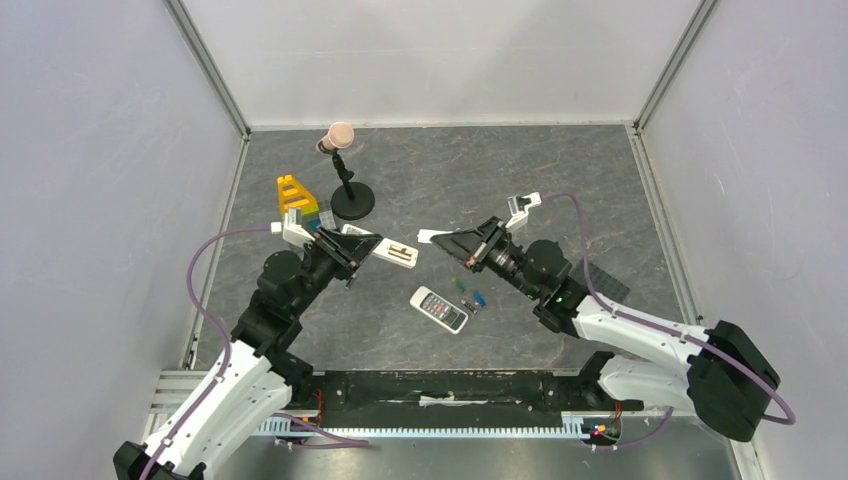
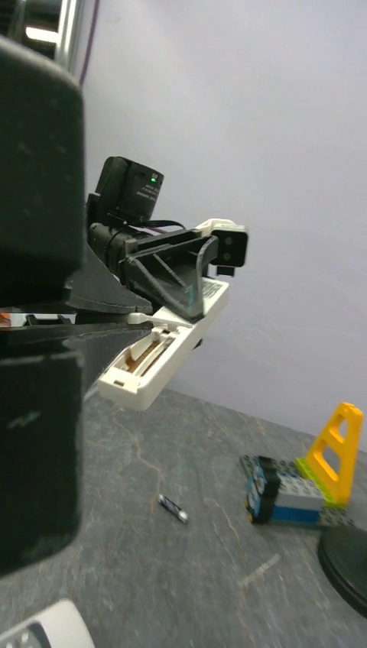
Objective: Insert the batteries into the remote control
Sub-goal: Remove the battery cover from the remote control, then place the battery cover at the center of the board, then pick up the battery from the center of the board, then load the battery into the remote control.
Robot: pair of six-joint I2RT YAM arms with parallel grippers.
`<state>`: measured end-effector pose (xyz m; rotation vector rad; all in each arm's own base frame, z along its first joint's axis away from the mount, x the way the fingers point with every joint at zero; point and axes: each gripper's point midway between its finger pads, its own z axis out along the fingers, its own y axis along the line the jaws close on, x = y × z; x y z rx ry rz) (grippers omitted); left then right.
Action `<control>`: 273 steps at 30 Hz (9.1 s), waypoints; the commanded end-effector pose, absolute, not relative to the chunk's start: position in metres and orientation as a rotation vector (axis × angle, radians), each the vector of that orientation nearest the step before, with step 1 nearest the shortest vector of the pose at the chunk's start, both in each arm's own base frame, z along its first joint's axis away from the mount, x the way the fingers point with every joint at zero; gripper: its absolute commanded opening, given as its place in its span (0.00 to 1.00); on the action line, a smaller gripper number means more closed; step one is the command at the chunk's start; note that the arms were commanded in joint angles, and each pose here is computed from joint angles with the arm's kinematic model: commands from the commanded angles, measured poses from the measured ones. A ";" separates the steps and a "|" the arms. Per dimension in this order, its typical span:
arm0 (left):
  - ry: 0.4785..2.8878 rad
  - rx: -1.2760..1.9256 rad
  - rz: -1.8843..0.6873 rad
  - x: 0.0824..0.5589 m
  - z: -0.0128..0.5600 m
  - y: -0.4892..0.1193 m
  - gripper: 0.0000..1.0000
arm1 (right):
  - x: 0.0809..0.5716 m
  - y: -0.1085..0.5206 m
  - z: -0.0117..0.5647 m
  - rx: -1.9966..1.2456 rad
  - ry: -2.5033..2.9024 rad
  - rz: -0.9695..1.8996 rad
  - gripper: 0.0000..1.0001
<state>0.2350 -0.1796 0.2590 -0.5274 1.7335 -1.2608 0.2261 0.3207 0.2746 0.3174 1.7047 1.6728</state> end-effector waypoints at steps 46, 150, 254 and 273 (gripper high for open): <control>1.881 0.417 -1.407 0.181 0.243 -0.245 0.02 | 0.266 0.182 0.102 -0.072 2.325 0.431 0.59; 1.539 0.753 -1.539 0.126 0.301 -0.244 0.02 | 0.056 0.305 0.328 -1.286 1.110 1.501 0.02; 1.647 0.225 -1.627 0.183 0.297 -0.249 0.02 | 0.145 0.343 0.263 -0.879 1.688 0.915 0.25; 1.616 0.205 -1.628 0.185 0.304 -0.247 0.02 | 0.144 0.315 0.335 -0.577 1.657 1.052 0.83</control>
